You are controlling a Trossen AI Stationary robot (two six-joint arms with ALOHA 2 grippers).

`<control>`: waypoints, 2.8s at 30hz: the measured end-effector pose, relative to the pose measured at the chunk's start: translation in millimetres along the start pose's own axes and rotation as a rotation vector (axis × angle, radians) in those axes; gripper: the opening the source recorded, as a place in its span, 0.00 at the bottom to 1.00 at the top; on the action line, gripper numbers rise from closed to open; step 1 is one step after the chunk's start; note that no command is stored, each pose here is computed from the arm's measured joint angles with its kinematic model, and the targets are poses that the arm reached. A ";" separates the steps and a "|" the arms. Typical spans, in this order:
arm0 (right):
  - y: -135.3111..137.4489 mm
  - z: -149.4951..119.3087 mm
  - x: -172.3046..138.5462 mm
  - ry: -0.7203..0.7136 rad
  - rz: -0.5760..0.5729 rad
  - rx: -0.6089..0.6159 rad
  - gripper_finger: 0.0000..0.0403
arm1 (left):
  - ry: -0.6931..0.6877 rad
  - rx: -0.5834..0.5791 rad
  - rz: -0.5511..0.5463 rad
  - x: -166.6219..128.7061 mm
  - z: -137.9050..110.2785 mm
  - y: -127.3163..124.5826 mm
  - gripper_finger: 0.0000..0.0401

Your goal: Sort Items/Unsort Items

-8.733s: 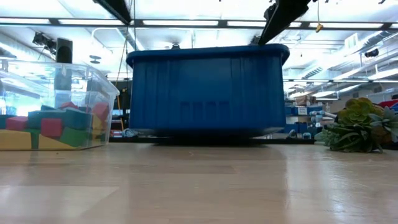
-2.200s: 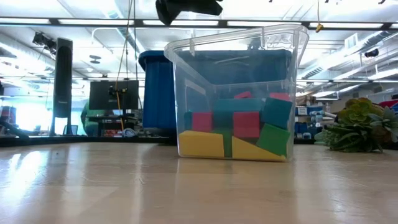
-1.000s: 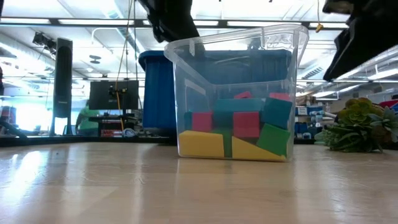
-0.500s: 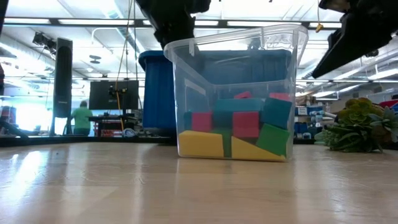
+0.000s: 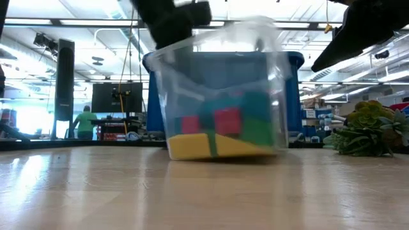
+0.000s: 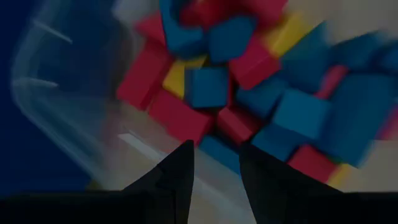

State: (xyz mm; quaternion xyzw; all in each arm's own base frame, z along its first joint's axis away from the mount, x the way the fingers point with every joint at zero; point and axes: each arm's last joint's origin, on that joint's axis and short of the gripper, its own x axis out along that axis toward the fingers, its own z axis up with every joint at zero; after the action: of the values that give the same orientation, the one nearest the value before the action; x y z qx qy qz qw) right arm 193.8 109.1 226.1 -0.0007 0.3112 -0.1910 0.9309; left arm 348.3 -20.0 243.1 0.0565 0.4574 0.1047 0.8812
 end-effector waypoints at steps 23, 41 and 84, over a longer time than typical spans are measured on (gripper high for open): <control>6.6 13.6 1.2 -0.096 0.059 -0.010 0.54 | -0.095 -0.091 -0.076 12.4 -5.1 -7.3 0.34; 4.6 5.4 11.4 -0.070 0.061 0.033 0.54 | 0.078 0.035 0.064 -31.5 20.4 8.2 0.34; 6.1 -11.7 28.8 -0.084 0.163 0.134 0.53 | 0.192 -0.503 0.201 -33.8 5.9 20.2 0.34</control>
State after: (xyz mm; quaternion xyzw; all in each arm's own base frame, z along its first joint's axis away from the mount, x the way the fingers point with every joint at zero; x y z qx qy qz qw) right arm 210.3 105.9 199.3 0.0790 0.2576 -0.1347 0.9536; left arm 331.6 -8.4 277.3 -0.1288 0.4906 0.3064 0.8055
